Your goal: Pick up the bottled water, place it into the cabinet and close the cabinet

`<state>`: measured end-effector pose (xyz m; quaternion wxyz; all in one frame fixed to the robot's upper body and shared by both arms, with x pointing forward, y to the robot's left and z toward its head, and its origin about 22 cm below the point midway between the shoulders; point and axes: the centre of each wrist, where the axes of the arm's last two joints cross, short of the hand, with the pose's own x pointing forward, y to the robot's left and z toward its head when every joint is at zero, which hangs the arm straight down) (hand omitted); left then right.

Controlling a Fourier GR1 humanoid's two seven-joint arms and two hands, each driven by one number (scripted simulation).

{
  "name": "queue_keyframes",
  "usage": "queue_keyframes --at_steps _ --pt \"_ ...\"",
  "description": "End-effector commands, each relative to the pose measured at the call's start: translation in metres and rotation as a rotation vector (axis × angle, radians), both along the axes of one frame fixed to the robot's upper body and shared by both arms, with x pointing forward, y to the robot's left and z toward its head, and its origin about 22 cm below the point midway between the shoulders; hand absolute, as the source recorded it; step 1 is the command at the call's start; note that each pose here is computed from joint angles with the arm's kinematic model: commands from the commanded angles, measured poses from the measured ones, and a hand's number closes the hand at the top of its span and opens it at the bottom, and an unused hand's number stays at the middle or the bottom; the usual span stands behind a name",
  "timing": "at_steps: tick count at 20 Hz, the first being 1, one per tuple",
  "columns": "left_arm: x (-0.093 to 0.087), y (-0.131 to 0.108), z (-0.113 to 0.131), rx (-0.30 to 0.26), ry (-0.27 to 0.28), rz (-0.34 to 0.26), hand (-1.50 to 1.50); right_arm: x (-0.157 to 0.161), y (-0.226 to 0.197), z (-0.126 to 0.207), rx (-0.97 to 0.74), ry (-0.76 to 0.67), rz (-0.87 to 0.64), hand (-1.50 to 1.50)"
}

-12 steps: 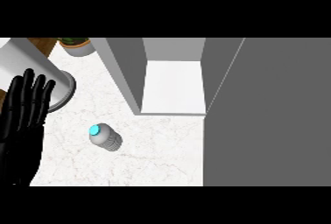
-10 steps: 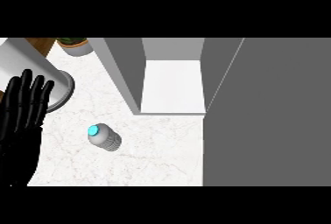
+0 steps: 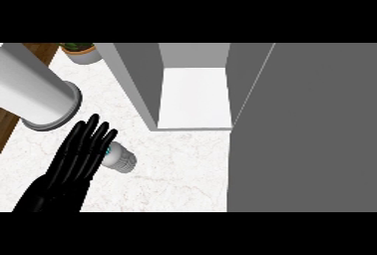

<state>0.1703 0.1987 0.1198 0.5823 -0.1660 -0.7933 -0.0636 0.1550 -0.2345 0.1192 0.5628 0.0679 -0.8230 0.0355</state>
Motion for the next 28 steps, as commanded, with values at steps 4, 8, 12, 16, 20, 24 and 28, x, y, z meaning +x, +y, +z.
queue_keyframes --at_steps 4,8,12,16,20,24,28 --pt "-0.054 -0.007 0.037 -0.045 0.086 -0.067 -1.5 -0.045 -0.006 0.033 0.029 0.043 0.047 -1.5" --pt "-0.061 -0.012 0.041 -0.067 0.099 -0.052 -1.5 -0.05 -0.014 0.044 0.018 0.026 0.054 -1.5" --pt "-0.071 -0.005 0.046 -0.054 0.103 -0.045 -1.5 -0.049 -0.012 0.049 0.043 0.043 0.049 -1.5" --pt "-0.082 -0.009 0.057 -0.056 0.094 -0.059 -1.5 -0.057 -0.021 0.055 0.019 0.046 0.07 -1.5" --pt "-0.088 -0.002 0.058 -0.043 0.11 -0.027 -1.5 -0.071 -0.019 0.052 0.028 0.04 0.066 -1.5" --pt "-0.088 -0.008 0.059 -0.049 0.129 0.0 -1.5 -0.072 -0.022 0.052 0.029 0.037 0.066 -1.5" --pt "-0.089 -0.004 0.054 -0.044 0.135 0.019 -1.5 -0.067 -0.022 0.046 0.045 0.048 0.066 -1.5"
